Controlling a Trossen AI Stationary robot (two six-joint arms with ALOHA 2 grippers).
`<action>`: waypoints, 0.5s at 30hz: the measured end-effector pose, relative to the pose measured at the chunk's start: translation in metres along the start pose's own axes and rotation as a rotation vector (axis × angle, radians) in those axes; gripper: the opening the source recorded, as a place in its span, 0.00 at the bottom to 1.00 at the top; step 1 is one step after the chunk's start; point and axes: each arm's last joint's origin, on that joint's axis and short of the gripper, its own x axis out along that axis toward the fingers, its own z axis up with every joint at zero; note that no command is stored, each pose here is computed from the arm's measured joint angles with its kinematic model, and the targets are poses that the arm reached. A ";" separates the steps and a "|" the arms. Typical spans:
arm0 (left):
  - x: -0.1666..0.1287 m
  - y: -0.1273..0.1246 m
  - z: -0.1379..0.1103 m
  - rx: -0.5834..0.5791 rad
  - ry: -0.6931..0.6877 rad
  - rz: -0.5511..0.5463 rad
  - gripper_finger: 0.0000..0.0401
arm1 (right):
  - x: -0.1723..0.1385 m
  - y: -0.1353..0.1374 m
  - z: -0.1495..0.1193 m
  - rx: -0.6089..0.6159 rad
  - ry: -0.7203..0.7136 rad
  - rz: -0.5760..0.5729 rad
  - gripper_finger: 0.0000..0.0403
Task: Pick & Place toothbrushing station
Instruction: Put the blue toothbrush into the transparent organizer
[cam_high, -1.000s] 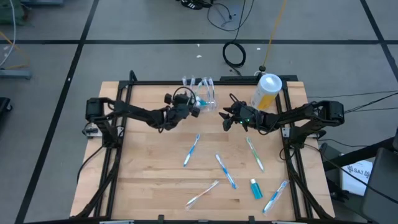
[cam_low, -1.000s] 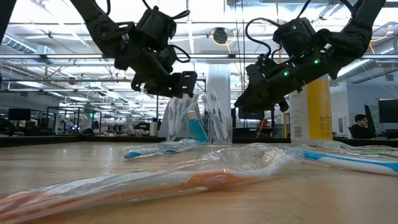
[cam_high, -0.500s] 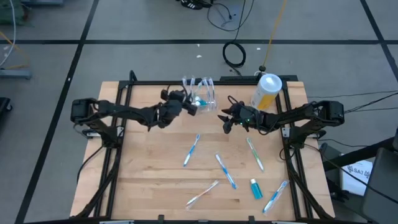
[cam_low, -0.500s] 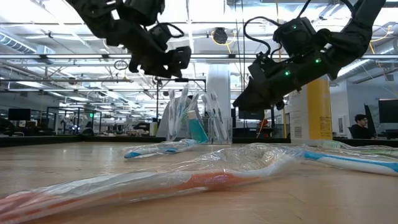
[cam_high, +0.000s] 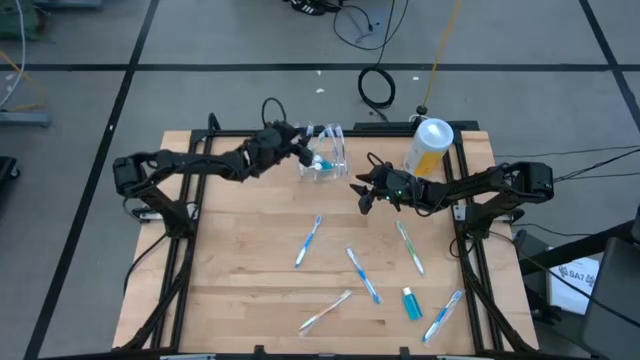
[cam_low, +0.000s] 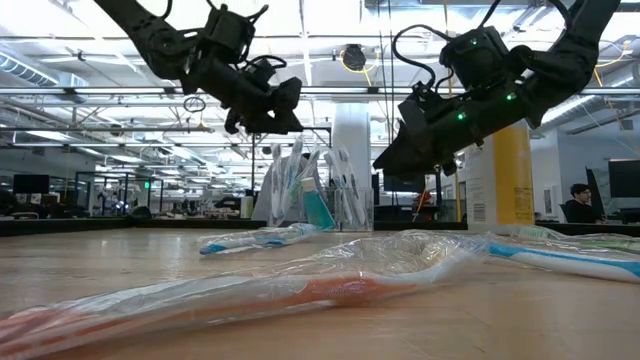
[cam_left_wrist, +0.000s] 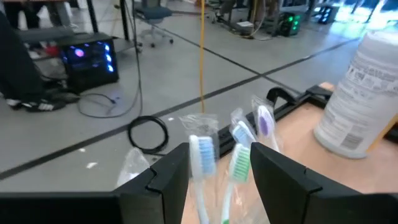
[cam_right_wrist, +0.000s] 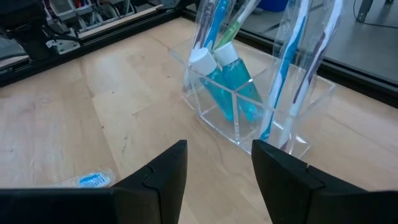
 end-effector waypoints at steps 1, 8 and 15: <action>0.001 0.003 0.001 -0.009 0.002 -0.014 0.44 | 0.000 0.000 0.000 0.000 0.000 0.000 0.42; 0.007 0.019 0.005 -0.030 0.001 -0.089 0.44 | 0.000 0.000 0.000 0.000 -0.001 0.000 0.42; 0.011 0.034 0.015 -0.038 -0.052 -0.166 0.44 | 0.000 0.000 0.001 0.001 -0.005 0.001 0.42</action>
